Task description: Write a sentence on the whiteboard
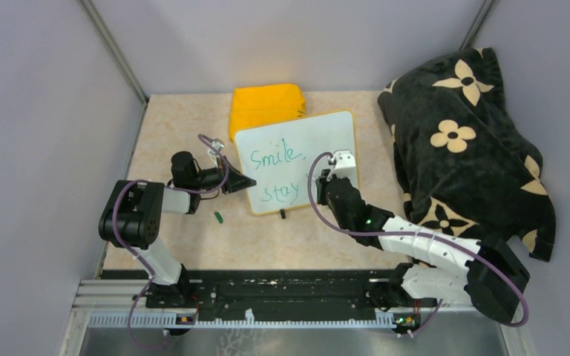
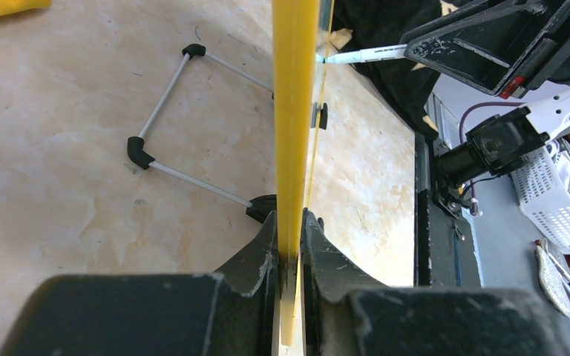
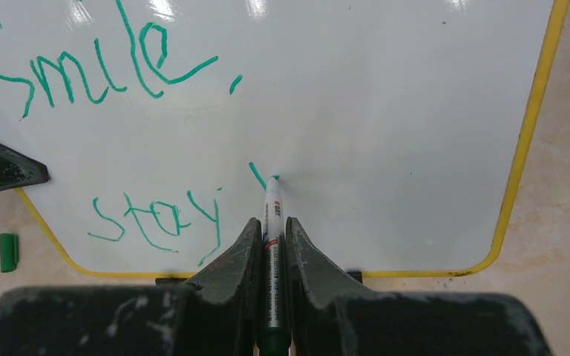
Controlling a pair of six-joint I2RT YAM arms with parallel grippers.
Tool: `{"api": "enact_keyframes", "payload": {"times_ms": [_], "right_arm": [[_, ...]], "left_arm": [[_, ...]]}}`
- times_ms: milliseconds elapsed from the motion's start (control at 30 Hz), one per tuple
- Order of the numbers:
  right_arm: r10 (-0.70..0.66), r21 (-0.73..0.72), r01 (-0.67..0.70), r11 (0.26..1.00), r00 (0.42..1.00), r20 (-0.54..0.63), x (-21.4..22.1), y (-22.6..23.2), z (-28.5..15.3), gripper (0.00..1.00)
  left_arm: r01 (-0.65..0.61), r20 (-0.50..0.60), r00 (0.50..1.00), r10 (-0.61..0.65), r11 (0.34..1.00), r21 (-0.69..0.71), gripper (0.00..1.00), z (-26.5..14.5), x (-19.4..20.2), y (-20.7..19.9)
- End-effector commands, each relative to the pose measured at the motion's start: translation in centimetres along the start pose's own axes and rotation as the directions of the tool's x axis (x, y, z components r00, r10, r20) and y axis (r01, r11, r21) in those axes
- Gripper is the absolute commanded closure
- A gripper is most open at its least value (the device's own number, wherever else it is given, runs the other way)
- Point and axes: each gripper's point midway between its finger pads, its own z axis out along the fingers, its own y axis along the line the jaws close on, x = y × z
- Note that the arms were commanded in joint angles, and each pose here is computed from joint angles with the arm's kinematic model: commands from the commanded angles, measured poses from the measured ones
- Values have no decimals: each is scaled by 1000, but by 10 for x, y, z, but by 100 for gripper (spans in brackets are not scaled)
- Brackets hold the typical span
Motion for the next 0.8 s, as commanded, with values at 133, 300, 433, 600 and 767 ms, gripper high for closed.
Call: {"api": "enact_keyframes", "payload": {"times_ms": [133, 300, 433, 600, 767], "right_arm": [[56, -68, -54, 996, 998, 27, -18, 19, 5, 100], [53, -51, -52, 997, 998, 14, -13, 14, 4, 100], [48, -17, -47, 999, 999, 15, -9, 4, 1, 100], [42, 25, -42, 999, 999, 13, -4, -9, -4, 100], [48, 48, -48, 998, 999, 15, -4, -18, -7, 100]], "left_arm": [[28, -16, 999, -29, 998, -60, 100, 2, 11, 12], [29, -16, 999, -30, 998, -62, 100, 2, 11, 12], [29, -16, 999, -30, 998, -62, 100, 2, 11, 12], [28, -16, 999, -29, 998, -62, 100, 2, 11, 12], [29, -18, 999, -30, 998, -62, 100, 2, 12, 12]]}}
